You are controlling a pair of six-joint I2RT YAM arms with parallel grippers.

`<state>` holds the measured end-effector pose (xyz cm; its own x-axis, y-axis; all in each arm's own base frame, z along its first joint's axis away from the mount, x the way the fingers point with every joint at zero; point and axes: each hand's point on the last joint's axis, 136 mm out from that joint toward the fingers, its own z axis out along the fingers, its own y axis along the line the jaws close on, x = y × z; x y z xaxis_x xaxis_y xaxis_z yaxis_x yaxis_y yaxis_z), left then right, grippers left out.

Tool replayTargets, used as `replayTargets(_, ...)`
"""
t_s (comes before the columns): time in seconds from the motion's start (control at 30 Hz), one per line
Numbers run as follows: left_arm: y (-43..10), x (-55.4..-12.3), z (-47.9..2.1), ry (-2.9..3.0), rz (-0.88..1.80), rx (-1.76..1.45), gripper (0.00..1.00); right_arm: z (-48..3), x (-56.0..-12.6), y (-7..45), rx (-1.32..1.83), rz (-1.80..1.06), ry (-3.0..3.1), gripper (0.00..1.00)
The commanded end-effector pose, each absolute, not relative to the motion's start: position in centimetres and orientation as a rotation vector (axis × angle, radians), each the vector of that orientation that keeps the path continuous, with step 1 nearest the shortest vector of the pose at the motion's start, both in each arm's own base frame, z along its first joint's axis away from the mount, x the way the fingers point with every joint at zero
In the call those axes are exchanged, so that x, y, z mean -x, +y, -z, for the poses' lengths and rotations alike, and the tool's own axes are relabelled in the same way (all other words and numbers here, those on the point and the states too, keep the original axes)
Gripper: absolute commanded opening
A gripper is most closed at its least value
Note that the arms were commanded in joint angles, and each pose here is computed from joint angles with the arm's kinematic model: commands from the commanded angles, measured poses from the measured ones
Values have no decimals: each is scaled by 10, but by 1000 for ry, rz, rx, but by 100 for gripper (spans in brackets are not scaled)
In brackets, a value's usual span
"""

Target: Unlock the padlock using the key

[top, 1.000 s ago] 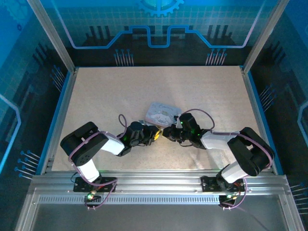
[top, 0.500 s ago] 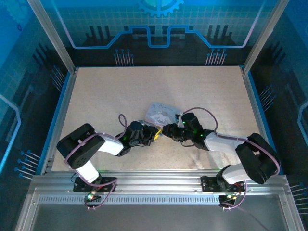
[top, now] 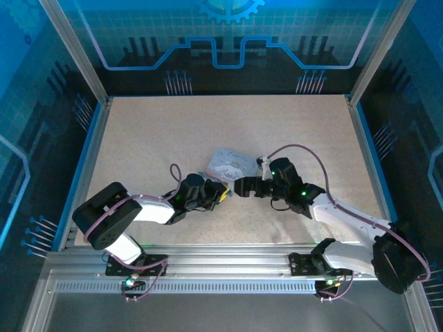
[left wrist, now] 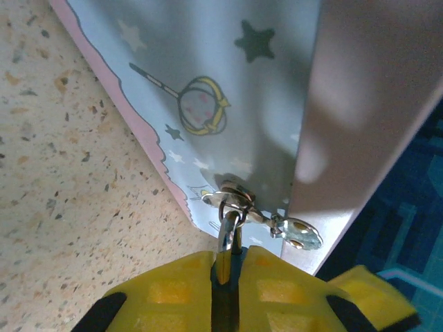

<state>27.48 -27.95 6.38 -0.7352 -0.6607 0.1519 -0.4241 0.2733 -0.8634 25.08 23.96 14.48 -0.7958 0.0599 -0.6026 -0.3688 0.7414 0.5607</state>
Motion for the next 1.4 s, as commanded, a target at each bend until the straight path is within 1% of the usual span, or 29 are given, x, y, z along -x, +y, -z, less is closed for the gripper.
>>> replayTargets(0.0, -284, -282, -86, 2270, 1456, 924, 6, -163, -249, 238, 488, -778, 2227, 100)
replayTargets(0.2, -283, -282, -93, 2267, 1455, 924, 6, -179, -235, 248, 936, -554, 1947, 100)
replayTargets(0.37, -283, -283, -97, 2272, 1444, 933, 7, -170, -216, 261, 1293, -347, 1666, 100)
replayTargets(0.6, -287, -284, -103, 2254, 1495, 955, 8, -144, -216, 269, 1504, -140, 1537, 100)
replayTargets(0.77, -287, -285, -106, 2247, 1504, 953, 6, -132, -223, 277, 1517, -118, 1535, 98)
replayTargets(0.83, -288, -285, -106, 2246, 1506, 952, 6, -128, -226, 280, 1516, -120, 1546, 95)
replayTargets(1.2, -287, -285, -108, 2237, 1511, 961, 5, -107, -240, 290, 1479, -105, 1621, 61)
replayTargets(1.37, -286, -285, -107, 2236, 1511, 964, 4, -102, -242, 289, 1466, -100, 1643, 48)
